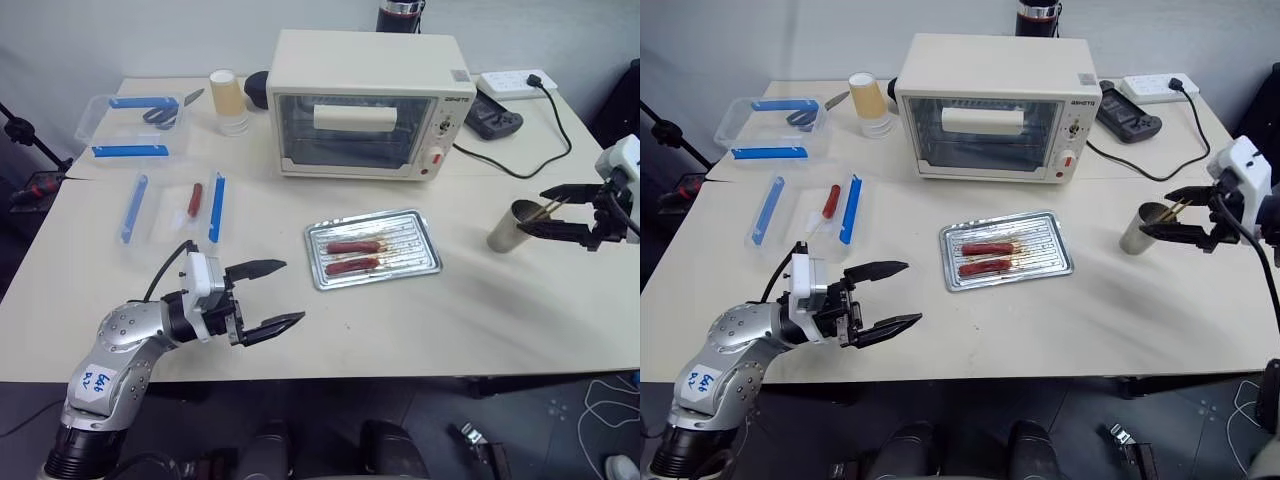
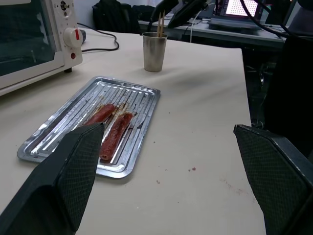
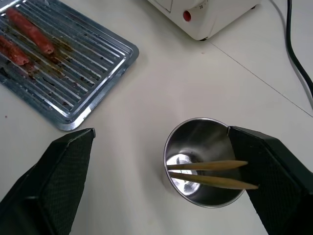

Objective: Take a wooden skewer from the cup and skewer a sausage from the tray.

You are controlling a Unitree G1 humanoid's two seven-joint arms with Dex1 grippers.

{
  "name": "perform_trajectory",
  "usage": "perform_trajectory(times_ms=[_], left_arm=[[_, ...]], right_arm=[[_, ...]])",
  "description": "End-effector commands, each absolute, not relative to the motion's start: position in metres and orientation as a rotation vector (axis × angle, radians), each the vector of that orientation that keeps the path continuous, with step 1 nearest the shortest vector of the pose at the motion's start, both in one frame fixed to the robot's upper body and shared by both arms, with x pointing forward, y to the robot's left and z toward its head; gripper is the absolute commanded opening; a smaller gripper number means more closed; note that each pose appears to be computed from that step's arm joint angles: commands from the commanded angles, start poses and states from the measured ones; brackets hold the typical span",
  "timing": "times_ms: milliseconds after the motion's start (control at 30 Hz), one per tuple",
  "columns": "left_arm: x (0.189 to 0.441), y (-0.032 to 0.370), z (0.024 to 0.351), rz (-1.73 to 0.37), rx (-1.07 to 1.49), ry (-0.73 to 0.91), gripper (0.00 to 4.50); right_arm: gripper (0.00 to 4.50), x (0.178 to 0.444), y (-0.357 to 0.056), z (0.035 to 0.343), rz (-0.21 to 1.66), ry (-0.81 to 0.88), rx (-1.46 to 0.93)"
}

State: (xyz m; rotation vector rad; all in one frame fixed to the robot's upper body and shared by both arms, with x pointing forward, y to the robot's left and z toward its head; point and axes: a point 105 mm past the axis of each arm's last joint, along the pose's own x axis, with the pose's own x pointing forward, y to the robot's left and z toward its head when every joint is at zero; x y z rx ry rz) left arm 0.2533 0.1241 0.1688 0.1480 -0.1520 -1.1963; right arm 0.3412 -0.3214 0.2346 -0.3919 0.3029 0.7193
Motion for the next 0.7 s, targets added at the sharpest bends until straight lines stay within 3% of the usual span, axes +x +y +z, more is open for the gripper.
perform_trajectory(times_ms=[33,600,700], left_arm=[[0.251,0.123,0.175,-1.197,0.17,-0.189,4.47],[0.249,0.12,0.176,-1.2,0.167,-0.186,4.47],[0.247,0.118,0.174,-1.2,0.158,-0.184,4.5]], right_arm=[[4.5,0.331,-0.327,0.254,0.703,0.251,-0.434],[4.5,0.341,-0.334,0.257,0.624,0.294,-0.623],[3.87,0.344,-0.338,0.257,0.599,0.334,-0.686]])
